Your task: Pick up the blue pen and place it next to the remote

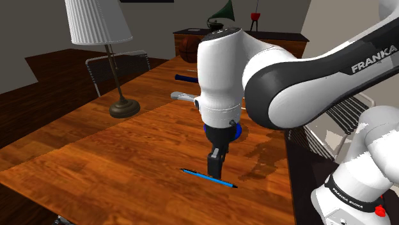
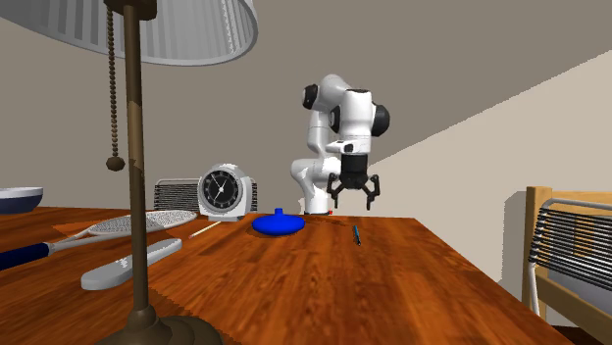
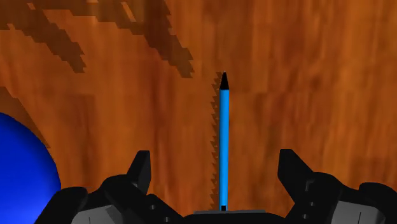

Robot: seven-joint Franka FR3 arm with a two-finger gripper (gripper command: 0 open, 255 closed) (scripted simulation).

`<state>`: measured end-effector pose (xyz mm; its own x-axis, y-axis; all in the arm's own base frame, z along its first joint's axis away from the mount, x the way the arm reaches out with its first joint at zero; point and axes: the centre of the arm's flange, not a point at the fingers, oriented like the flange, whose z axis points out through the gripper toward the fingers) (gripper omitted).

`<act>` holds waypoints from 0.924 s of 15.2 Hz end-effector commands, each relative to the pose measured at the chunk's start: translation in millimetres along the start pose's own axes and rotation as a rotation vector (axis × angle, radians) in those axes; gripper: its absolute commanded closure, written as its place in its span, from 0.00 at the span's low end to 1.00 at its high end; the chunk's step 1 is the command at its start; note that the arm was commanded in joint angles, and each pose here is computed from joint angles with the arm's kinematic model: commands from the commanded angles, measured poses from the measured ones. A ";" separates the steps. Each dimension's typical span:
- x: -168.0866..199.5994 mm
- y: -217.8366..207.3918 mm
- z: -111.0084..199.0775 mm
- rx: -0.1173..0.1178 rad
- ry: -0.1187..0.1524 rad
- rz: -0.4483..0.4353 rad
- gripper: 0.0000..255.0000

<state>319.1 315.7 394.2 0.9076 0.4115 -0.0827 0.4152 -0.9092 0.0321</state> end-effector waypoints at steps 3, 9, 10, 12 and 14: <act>0.7 -13.7 20.9 0.005 -0.011 -0.015 0.00; 0.3 -13.8 50.3 0.005 -0.011 -0.015 0.00; 0.3 -13.8 50.3 0.005 -0.011 -0.015 0.00; 0.4 -13.8 50.3 0.005 -0.011 -0.015 0.00; 0.4 -13.8 50.3 0.005 -0.011 -0.015 0.00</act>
<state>310.5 325.2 343.7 0.9007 0.4240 -0.0944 0.4279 -0.9035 0.0255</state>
